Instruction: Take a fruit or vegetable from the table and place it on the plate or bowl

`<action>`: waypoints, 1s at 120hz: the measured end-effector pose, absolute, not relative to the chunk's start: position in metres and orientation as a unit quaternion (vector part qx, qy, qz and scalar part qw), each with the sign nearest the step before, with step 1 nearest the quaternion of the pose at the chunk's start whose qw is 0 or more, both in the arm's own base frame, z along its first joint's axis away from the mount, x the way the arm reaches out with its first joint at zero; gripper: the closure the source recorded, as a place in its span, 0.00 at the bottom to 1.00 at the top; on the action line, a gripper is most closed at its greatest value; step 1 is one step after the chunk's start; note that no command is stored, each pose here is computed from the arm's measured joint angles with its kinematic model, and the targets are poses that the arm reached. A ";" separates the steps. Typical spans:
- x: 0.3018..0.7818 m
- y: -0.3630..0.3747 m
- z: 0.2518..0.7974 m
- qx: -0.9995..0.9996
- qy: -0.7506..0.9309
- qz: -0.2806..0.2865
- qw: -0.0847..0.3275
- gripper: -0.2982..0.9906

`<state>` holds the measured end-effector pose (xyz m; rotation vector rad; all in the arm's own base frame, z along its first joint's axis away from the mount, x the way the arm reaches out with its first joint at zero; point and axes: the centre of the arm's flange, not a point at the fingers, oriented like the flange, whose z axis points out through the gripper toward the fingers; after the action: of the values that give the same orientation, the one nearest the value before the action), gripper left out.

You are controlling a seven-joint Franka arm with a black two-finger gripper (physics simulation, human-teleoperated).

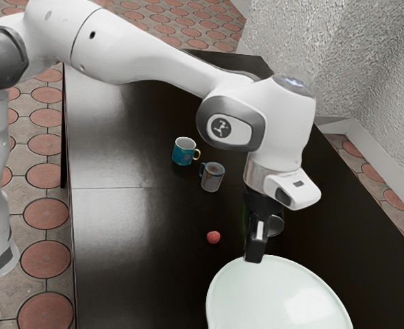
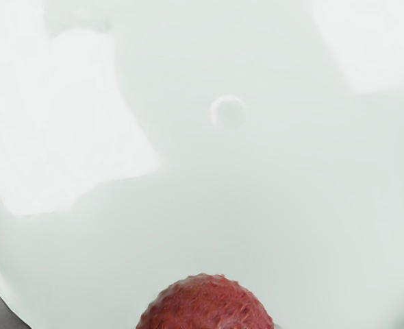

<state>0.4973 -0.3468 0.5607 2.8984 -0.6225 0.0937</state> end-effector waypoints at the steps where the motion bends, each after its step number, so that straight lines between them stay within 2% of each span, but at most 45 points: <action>1: 0.498 -0.347 0.560 0.974 -0.209 0.032 0.088 0.66; 60: 0.523 -0.373 0.537 0.974 -0.192 0.045 0.111 0.64; 72: 0.524 -0.372 0.537 0.975 -0.186 0.046 0.113 0.45; 83: 0.524 -0.372 0.538 0.976 -0.182 0.047 0.114 0.34; 98: 0.525 -0.372 0.538 0.976 -0.176 0.047 0.115 0.28; 120: 0.525 -0.372 0.546 0.978 -0.167 0.046 0.116 0.24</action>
<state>0.5252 -0.3715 0.5461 2.8639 -0.4904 0.1348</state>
